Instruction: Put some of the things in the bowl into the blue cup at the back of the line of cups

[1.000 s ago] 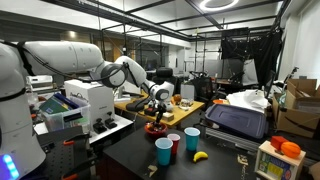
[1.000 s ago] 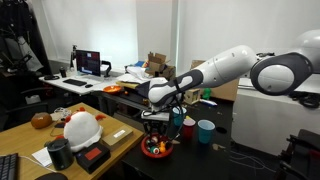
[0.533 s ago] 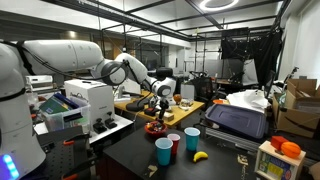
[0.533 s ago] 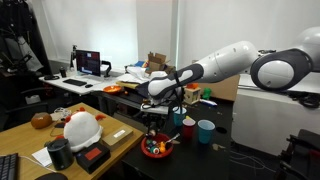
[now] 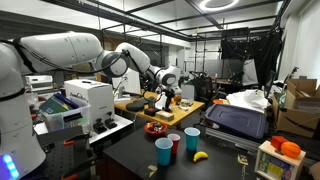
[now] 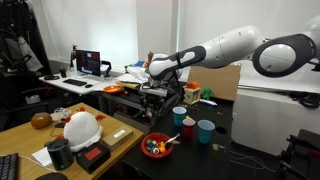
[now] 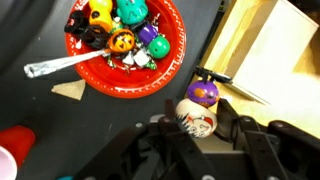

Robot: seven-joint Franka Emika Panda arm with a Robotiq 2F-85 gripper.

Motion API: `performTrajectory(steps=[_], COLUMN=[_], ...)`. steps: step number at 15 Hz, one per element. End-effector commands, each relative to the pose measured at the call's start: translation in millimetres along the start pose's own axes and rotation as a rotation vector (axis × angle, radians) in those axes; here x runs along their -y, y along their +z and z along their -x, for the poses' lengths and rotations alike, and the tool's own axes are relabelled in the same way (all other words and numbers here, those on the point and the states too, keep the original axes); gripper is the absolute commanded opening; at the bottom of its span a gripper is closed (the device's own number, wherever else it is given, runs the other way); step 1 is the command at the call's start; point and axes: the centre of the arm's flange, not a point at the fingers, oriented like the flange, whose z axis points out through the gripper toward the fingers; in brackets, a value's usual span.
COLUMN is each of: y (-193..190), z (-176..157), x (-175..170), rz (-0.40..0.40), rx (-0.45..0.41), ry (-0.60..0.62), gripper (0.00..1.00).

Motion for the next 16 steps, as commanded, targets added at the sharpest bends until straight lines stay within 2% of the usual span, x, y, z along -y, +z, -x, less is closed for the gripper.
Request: performTrajectory(steps=[1,5,9,16], y=[-56,-86,-97,-83], z=[-8,-53,-87,-106], x=[-41,-72,-111,-171], rz=[-0.029,-0.022,0.001,0.056], rx=[-0.056,-0.142,-0.19,-0.21], ry=[0.049,0.117,0.182,0.264], gripper=[0.21,0.21,0.21,0.21])
